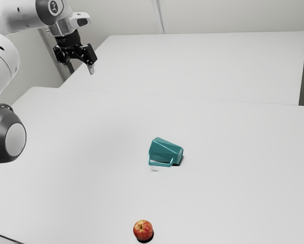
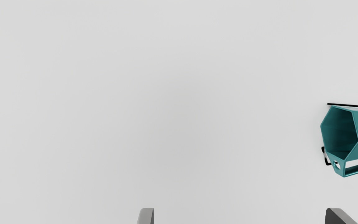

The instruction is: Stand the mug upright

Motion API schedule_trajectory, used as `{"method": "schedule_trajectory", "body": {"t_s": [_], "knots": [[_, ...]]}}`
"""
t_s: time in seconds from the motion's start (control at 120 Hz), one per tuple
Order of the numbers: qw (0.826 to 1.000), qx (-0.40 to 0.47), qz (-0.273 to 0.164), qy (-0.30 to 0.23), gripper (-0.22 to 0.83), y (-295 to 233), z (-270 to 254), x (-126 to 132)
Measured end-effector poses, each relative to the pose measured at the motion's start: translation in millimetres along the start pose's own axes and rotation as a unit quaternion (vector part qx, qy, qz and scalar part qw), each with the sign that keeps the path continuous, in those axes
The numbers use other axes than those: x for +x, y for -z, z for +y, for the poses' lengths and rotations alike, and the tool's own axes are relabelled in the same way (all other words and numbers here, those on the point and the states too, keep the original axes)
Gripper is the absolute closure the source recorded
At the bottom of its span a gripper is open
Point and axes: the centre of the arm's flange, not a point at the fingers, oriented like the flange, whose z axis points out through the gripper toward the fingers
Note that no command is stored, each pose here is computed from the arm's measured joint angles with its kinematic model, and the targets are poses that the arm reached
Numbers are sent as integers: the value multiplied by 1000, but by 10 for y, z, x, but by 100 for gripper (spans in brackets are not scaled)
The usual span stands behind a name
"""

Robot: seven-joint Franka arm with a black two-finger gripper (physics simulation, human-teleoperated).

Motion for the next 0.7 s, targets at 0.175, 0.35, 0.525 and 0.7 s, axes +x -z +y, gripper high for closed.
{"method": "schedule_trajectory", "body": {"t_s": [0.175,0.35,0.525,0.7], "knots": [[1000,-3,-4,-4,0,-42,30,12],[997,-62,-41,-12,0,-469,172,-167],[986,-153,-71,-5,0,-1084,375,-584],[978,-195,-77,-3,0,-1757,681,-731]]}}
